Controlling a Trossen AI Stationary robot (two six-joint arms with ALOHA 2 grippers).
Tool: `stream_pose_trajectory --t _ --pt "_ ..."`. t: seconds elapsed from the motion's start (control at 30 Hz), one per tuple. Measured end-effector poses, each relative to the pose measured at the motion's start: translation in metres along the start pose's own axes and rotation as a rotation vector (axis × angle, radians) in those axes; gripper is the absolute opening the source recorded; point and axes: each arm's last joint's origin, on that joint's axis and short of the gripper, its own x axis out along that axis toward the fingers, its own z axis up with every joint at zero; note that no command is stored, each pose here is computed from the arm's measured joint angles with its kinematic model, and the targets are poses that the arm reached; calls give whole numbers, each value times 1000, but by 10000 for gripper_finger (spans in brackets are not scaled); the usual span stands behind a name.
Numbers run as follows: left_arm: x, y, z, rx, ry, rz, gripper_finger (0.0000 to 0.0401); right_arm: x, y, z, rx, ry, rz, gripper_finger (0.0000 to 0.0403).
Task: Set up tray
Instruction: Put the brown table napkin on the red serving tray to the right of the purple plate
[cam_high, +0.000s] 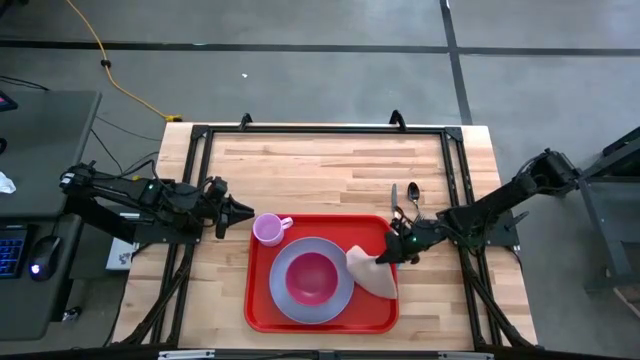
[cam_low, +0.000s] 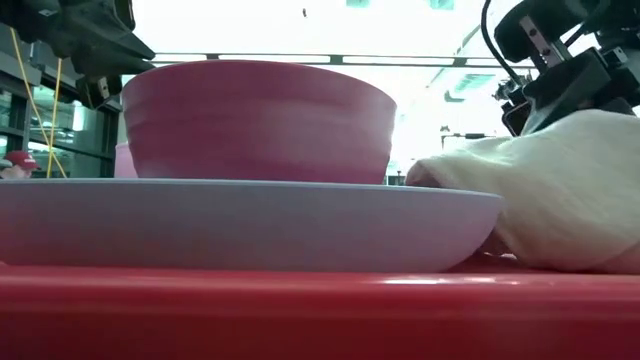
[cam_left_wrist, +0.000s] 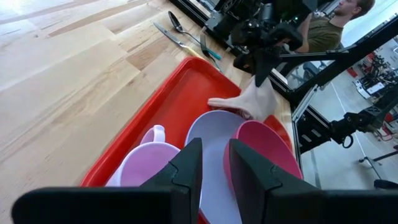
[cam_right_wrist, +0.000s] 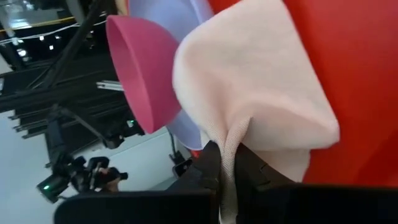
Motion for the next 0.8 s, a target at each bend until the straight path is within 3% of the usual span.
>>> stream_pose_trajectory --t 0.8 --pt "0 0 0 -22 0 -1 111 -4 -5 32 -171 -119 -96 0"
